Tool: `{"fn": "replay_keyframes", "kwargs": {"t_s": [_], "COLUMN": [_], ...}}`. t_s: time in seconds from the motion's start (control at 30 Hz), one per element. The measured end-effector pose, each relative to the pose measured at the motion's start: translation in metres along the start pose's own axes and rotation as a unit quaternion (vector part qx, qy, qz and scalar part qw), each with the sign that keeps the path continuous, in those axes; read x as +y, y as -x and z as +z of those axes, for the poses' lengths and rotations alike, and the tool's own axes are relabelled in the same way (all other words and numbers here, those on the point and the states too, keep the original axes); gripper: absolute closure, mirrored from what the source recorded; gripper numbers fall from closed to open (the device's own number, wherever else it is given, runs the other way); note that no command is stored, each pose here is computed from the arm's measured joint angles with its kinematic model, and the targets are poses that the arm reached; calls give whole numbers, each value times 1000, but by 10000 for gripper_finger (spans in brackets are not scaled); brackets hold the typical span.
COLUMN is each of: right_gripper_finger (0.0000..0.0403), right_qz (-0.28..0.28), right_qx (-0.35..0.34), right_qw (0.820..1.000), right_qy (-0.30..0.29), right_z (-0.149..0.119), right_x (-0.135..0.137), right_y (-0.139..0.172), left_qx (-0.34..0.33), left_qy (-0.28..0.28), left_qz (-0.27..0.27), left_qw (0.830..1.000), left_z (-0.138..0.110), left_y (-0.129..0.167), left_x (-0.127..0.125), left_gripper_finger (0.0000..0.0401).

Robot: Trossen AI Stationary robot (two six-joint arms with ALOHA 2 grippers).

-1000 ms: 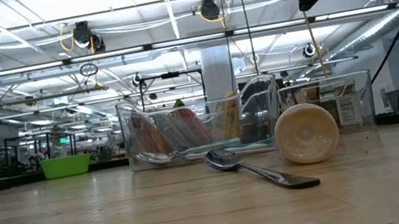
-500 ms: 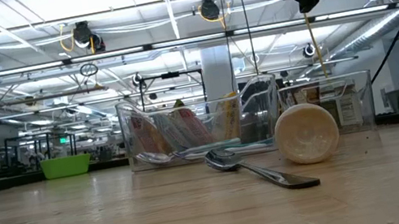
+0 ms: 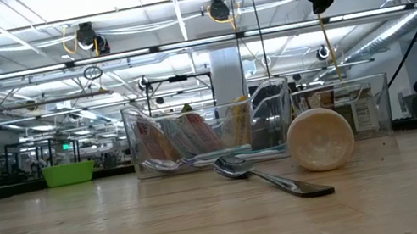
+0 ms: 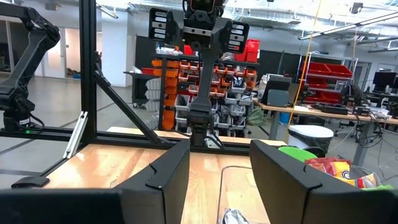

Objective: Pick & Place Food Item
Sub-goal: Put the orange noodle pack into the top left transparent bin

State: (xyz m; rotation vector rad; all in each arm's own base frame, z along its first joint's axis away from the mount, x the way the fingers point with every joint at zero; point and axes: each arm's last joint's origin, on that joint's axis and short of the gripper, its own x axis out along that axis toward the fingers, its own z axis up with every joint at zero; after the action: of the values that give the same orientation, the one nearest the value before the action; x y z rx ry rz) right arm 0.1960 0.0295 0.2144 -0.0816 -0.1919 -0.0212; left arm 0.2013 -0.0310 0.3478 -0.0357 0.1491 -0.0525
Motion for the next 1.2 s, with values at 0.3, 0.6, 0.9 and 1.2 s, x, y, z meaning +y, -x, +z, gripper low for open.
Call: {"fn": "replay_keyframes", "kwargs": {"t_s": [0.3, 0.6, 0.9, 1.2], "right_gripper_finger": [243, 243, 243, 243], "right_qz": [1, 2, 4, 8], "right_qx": [0, 1, 31, 49], "right_qw": [1000, 1000, 999, 999], "right_qy": [0, 0, 6, 9], "right_z": [0, 0, -6, -10], "right_x": [0, 0, 1, 1], "right_y": [0, 0, 0, 0], "left_qx": [0, -1, -103, -171], "left_qy": [0, 0, 1, 9], "left_qz": [0, 0, -4, -8], "left_qw": [1000, 1000, 995, 985], "left_z": [0, 0, 20, 33], "left_y": [0, 0, 2, 6], "left_x": [0, 0, -1, -1], "left_gripper_finger": [174, 174, 174, 174]}}
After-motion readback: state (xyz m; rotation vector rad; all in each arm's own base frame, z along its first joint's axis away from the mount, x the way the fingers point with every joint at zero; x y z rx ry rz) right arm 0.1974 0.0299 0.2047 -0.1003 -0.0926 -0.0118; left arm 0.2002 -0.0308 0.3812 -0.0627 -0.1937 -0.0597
